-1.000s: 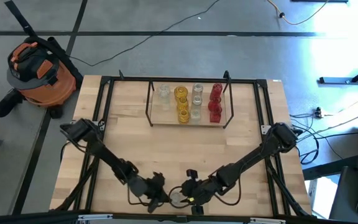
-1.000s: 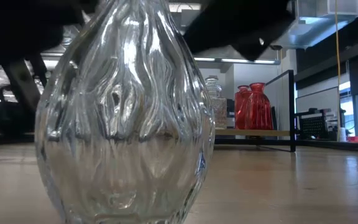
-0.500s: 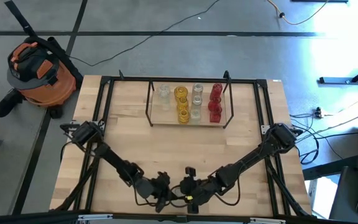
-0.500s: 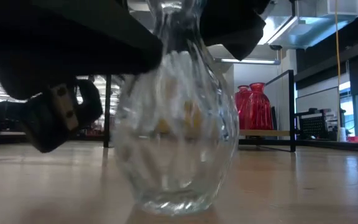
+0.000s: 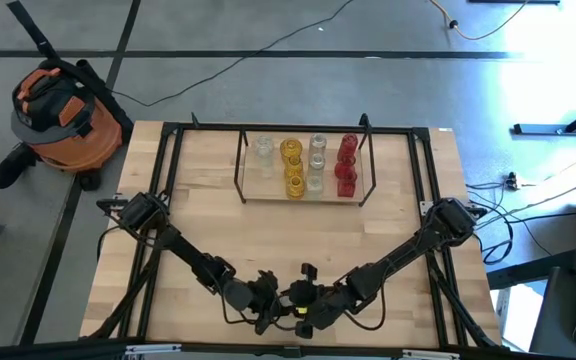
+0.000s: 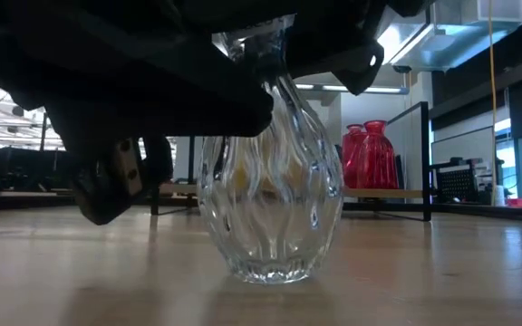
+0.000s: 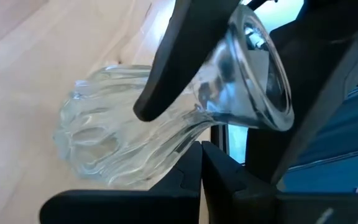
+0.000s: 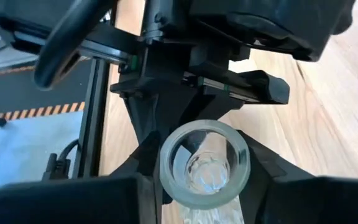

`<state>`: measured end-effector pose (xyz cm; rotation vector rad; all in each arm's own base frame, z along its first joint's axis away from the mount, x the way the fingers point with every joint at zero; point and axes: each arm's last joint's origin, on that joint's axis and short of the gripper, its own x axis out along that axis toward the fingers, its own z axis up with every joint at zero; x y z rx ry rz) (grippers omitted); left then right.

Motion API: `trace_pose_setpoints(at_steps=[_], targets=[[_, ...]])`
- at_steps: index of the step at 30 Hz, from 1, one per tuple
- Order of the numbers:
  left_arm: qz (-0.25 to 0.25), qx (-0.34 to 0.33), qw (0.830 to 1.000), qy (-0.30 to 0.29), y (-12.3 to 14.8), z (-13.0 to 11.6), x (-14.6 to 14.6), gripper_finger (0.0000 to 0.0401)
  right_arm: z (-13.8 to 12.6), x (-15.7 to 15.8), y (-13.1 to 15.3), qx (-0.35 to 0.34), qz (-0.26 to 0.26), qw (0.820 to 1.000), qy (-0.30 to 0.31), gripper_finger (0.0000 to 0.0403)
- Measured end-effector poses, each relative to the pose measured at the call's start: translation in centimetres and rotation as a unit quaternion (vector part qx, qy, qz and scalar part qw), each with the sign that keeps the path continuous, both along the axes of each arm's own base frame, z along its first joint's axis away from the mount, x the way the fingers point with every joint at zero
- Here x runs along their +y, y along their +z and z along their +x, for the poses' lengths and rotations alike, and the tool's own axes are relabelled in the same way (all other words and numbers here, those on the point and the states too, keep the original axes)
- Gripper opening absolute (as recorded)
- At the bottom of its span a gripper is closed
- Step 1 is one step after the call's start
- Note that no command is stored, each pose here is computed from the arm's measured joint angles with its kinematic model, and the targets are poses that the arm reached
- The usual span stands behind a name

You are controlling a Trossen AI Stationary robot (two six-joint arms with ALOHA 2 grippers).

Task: Sort vases onto shelf
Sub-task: Put the transparent vase on the shelf aligned with the other transparent vases

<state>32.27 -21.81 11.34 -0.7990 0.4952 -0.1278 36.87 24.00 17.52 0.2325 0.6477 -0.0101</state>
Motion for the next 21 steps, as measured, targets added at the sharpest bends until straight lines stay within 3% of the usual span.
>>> trace_pose_setpoints(at_steps=[8,11,18,21], targets=[[-0.02,0.005,1.0,0.002,0.6,-0.9,-0.9,0.0,1.4,-1.4,0.5,-0.034,0.035,0.998,-0.029,0.011],[-0.027,-0.012,1.0,0.001,1.6,-1.6,-1.6,0.0,2.7,-3.3,1.3,-0.068,0.036,0.994,-0.078,0.011],[0.0,-0.045,0.997,0.069,4.3,-4.7,-1.9,0.0,5.7,-7.6,4.0,-0.111,0.007,0.983,-0.145,0.011],[0.014,-0.057,0.993,0.098,5.8,-6.5,-1.7,0.0,6.8,-9.6,5.4,-0.113,-0.029,0.979,-0.169,0.011]])
